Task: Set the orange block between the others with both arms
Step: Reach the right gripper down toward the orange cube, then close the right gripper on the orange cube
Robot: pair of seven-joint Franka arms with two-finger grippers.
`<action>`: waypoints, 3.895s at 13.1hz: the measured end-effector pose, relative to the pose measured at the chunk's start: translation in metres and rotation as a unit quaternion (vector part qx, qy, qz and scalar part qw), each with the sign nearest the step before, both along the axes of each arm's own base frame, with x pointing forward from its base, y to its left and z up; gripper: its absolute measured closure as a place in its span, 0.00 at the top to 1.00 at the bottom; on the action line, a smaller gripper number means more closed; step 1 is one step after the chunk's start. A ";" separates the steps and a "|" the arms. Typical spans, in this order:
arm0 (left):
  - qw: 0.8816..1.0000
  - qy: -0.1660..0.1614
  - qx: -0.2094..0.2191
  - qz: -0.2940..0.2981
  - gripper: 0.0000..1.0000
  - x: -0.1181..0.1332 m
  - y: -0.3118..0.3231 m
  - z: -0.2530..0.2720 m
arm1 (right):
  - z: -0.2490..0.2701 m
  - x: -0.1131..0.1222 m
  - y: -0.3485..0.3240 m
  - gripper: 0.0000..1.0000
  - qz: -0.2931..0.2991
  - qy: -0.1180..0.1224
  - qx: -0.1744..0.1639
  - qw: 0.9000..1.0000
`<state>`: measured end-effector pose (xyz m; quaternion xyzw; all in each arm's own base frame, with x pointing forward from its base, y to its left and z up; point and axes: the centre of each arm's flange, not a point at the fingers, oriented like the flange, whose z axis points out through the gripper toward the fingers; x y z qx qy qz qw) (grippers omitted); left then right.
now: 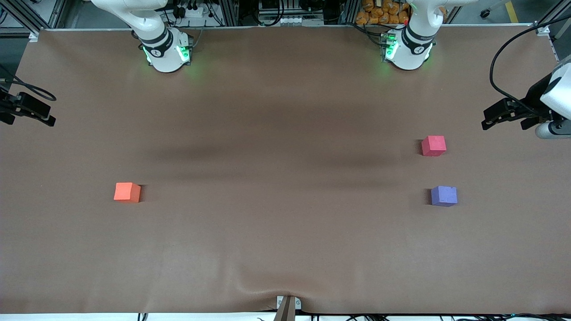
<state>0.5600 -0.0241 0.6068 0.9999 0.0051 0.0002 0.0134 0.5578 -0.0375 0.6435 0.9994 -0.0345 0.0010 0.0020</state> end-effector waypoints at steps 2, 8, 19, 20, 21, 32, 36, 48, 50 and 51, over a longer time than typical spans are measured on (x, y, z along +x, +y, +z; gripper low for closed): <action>1.000 0.000 0.000 0.000 1.00 0.000 0.000 0.000 | -0.001 0.000 0.000 1.00 -0.003 0.001 0.000 1.000; 1.000 0.000 0.000 -0.004 1.00 0.000 -0.005 0.000 | -0.006 0.003 0.000 1.00 -0.005 0.005 0.000 1.000; 1.000 -0.002 0.000 -0.001 1.00 0.003 -0.001 0.001 | -0.147 0.061 -0.016 1.00 -0.017 0.112 -0.008 0.994; 1.000 0.000 0.000 0.000 1.00 0.004 0.000 -0.001 | -0.153 0.063 -0.017 1.00 -0.017 0.118 -0.012 0.993; 1.000 0.002 0.000 0.001 1.00 0.005 0.001 -0.003 | -0.162 0.066 -0.018 1.00 -0.016 0.122 -0.018 0.992; 1.000 0.003 0.000 0.008 1.00 0.007 0.009 -0.004 | -0.313 0.113 -0.025 1.00 0.026 0.120 -0.016 0.992; 1.000 0.002 0.000 0.008 1.00 0.007 0.009 -0.004 | -0.374 0.105 -0.036 1.00 0.021 0.089 -0.018 0.996; 1.000 0.003 0.000 0.008 1.00 0.007 0.009 -0.004 | -0.432 0.087 -0.037 1.00 -0.004 0.083 0.011 0.996; 1.000 0.003 0.000 0.008 1.00 0.007 0.009 -0.004 | -0.435 0.087 -0.035 0.96 -0.003 0.083 0.011 0.996; 1.000 0.003 0.000 0.008 1.00 0.007 0.009 -0.004 | -0.436 0.087 -0.035 0.96 -0.003 0.083 0.011 0.996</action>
